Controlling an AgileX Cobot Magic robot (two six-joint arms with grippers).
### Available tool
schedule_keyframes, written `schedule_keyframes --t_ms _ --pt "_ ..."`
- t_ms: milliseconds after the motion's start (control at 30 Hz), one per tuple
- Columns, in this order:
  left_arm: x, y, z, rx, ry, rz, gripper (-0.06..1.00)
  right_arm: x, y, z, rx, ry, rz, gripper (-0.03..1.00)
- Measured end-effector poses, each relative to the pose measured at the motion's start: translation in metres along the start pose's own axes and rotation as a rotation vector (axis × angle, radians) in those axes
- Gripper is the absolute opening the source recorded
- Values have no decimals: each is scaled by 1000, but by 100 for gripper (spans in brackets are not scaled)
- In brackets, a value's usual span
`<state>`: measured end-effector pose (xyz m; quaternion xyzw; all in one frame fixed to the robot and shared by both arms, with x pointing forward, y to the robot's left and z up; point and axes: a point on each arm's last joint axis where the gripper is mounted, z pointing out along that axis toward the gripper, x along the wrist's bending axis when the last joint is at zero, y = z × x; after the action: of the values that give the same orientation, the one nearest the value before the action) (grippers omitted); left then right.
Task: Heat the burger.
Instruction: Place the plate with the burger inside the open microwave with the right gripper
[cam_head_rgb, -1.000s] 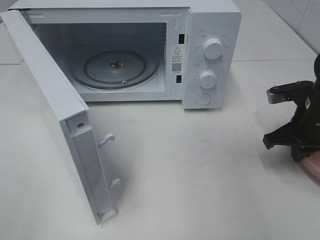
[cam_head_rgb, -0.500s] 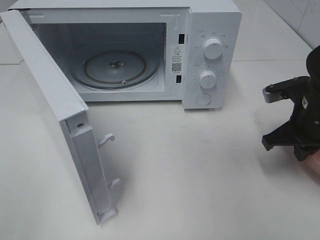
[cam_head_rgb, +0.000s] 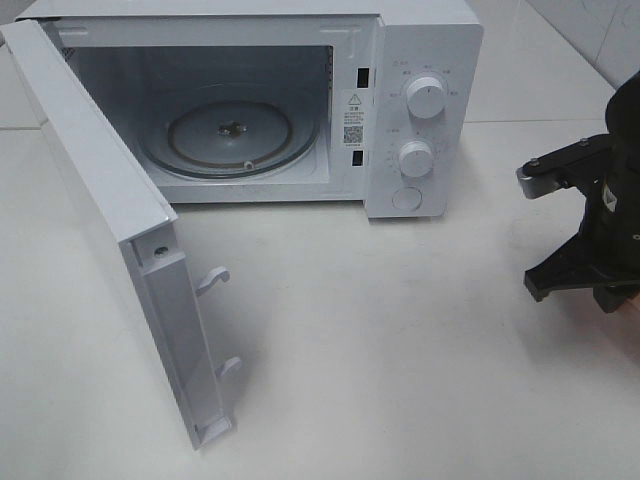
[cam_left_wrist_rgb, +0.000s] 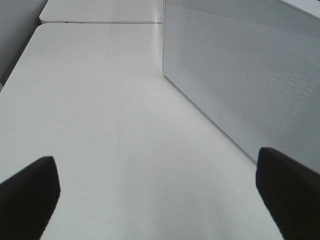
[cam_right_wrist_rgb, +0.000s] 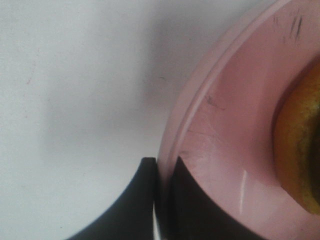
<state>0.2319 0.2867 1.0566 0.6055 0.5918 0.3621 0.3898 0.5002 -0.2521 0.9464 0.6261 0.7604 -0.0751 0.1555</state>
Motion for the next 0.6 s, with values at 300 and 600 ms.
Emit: schedule_keyframes --t_ms 300,600 --pt "0 0 0 0 0 0 99 13 -9 -21 -18 -71 -85 4" --pt "0 0 0 0 0 0 99 25 -32 -33 -57 -98 -164 4"
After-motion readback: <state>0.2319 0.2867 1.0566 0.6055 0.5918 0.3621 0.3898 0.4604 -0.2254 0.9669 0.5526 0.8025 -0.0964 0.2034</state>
